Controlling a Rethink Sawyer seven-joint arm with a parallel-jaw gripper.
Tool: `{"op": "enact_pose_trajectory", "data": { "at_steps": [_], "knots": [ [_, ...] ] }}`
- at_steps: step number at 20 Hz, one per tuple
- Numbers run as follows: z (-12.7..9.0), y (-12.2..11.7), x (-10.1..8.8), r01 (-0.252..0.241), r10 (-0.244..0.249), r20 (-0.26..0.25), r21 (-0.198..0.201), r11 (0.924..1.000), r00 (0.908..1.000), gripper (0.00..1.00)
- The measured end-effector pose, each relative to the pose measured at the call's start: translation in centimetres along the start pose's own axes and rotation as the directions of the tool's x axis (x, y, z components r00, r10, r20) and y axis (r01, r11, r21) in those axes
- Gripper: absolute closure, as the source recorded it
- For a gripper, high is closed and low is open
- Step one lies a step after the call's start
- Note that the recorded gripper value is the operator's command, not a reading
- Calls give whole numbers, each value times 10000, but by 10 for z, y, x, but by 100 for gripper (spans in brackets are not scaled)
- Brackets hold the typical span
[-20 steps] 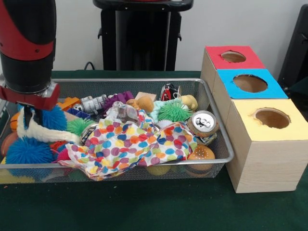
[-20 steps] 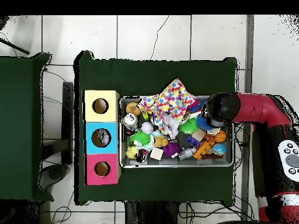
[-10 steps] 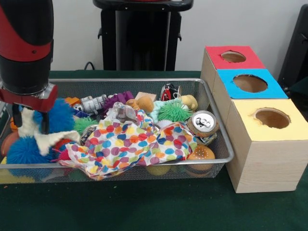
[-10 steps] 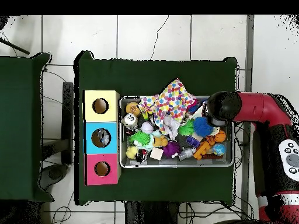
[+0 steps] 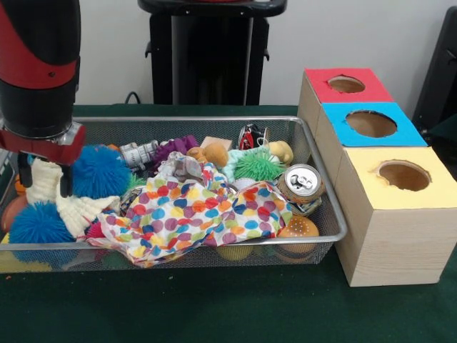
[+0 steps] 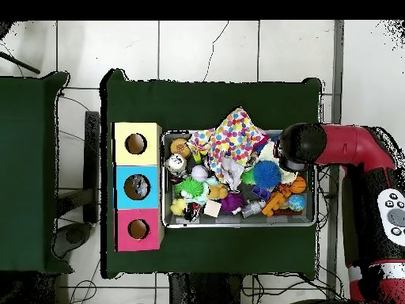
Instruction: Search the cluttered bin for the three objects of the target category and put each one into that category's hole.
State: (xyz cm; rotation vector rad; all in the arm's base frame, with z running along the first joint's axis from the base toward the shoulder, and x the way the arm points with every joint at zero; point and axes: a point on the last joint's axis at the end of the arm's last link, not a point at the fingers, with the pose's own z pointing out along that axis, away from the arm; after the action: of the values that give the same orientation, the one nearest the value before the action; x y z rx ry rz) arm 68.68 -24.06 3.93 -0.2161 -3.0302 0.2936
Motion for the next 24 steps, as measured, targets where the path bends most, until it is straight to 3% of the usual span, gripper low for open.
{"op": "enact_pose_trajectory", "data": {
  "at_steps": [2, 3, 5, 7, 8, 10, 11, 13, 14, 18, 21, 24],
  "knots": [
    [-7, 5, -2, 117, -119, 57, 182, 9998, 9999, 0],
    [-18, 15, -3, 385, -394, 146, 550, 9977, 9991, 0],
    [-26, 24, -5, 605, -625, 217, 826, 9947, 9978, 0],
    [-39, 40, -6, 998, -1047, 319, 1285, 9867, 9940, 0],
    [-51, 59, -7, 1368, -1454, 400, 1682, 9762, 9886, 0],
    [-60, 74, -7, 1637, -1757, 456, 1949, 9670, 9834, 0],
    [-77, 107, -6, 2168, -2365, 539, 2451, 9449, 9701, 0],
    [-84, 123, -5, 2414, -2654, 569, 2672, 9329, 9625, 0],
    [-92, 142, -2, 2680, -2965, 588, 2889, 9191, 9532, 0],
    [-106, 183, 5, 3184, -3593, 722, 3263, 8900, 9304, 0],
    [-107, 198, 7, 3313, -3775, 950, 3178, 8884, 9211, 0],
    [-98, 198, 11, 3331, -3834, 1310, 2957, 8953, 9142, 0]
  ]
}}
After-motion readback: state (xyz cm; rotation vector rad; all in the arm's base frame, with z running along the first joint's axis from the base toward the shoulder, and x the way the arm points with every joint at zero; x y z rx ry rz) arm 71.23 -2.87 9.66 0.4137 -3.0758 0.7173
